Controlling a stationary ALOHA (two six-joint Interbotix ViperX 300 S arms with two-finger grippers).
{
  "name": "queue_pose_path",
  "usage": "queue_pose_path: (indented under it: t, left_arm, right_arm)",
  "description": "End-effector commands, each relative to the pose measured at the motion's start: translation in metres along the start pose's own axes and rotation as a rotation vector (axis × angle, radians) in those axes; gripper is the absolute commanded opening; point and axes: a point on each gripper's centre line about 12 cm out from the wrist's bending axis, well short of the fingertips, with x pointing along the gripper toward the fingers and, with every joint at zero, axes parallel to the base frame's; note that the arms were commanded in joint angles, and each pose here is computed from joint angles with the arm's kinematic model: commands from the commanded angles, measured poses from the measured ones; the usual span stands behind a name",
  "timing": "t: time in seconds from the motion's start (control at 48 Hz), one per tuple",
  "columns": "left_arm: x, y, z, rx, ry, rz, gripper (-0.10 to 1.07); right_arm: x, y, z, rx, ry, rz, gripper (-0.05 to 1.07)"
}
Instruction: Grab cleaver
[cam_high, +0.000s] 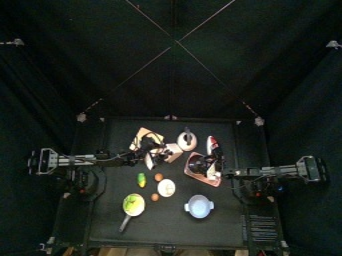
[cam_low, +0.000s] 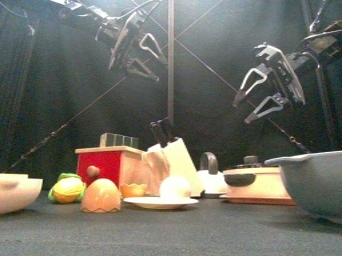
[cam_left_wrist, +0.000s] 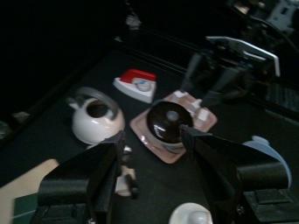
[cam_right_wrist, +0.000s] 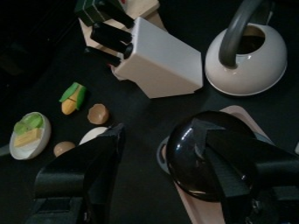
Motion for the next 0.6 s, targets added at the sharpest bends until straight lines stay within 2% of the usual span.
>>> queue_pose_path:
  t: [0.0,0.188,0.396,0.583]
  left_arm:
    - [0.005,0.003,-0.003,0.030,0.014,0.012,0.89]
    - [0.020,0.003,-0.029,0.101,0.090,0.019,0.89]
    - [0.025,0.004,-0.037,0.108,0.117,0.027,0.89]
    - [0.035,0.005,-0.048,0.118,0.154,0.043,0.89]
  right_arm:
    - [-0.001,0.001,0.005,0.004,-0.015,0.001,0.93]
    - [0.003,0.000,0.013,-0.021,-0.044,-0.011,0.94]
    - [0.012,-0.010,0.016,-0.026,-0.047,-0.061,0.94]
    - [0.018,-0.011,0.016,-0.028,-0.037,-0.073,0.94]
